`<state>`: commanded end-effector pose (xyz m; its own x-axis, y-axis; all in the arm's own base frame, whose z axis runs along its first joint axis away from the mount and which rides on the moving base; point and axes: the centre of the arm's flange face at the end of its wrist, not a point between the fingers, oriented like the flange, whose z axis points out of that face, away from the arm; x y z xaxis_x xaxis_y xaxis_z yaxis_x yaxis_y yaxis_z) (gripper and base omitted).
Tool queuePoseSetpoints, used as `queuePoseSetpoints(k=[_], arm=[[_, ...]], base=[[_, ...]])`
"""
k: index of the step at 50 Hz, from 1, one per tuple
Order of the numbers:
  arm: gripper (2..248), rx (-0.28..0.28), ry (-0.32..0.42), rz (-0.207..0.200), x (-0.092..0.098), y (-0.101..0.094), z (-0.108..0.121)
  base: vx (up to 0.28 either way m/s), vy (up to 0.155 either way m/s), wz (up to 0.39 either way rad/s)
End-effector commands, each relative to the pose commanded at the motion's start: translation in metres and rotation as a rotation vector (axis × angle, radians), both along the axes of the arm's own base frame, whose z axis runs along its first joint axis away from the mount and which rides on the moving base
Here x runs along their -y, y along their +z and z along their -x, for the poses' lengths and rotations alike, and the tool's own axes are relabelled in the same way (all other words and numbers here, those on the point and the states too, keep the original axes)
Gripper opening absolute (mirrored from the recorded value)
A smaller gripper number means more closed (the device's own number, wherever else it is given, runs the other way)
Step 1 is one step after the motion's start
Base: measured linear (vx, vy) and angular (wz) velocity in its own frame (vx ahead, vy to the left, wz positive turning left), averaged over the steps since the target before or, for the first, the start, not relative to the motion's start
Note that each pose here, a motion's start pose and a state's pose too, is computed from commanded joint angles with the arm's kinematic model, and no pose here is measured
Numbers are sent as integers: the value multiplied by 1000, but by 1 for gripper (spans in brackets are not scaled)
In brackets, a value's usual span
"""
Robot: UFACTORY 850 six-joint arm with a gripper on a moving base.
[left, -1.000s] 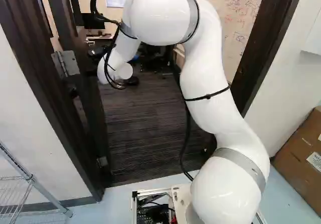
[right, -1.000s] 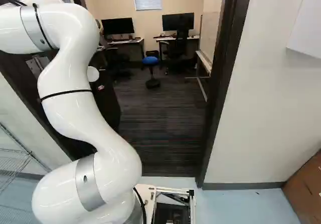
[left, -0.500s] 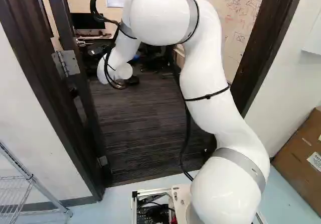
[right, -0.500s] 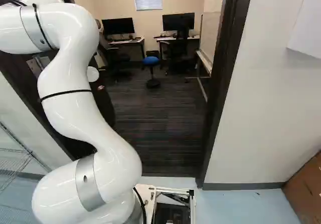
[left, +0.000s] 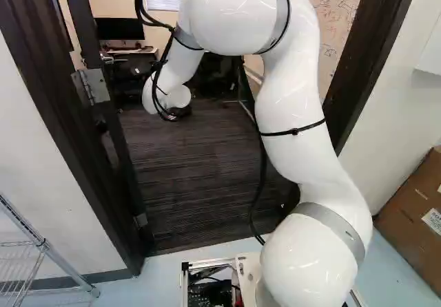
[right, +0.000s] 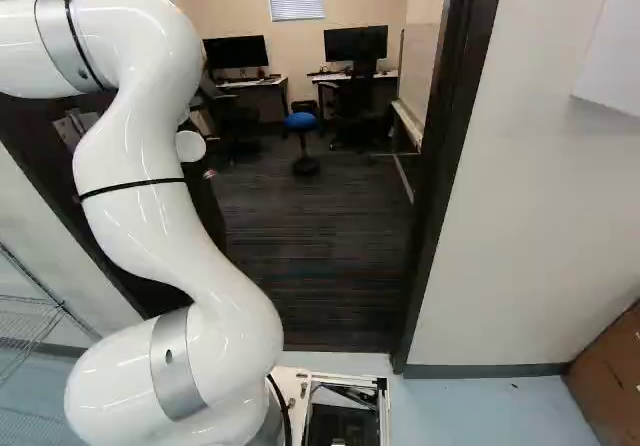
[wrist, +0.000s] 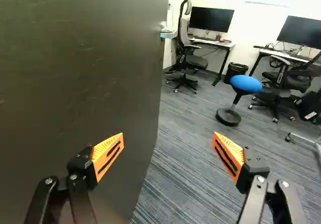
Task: Open the door and move inside
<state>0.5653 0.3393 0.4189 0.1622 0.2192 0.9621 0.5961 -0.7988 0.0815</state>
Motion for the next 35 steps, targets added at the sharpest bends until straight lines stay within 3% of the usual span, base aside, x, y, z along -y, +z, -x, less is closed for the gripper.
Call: queuePoseSetpoints(k=[35], arm=[[247,-20,-76,11,59,5,7]], base=[[0,0,0]])
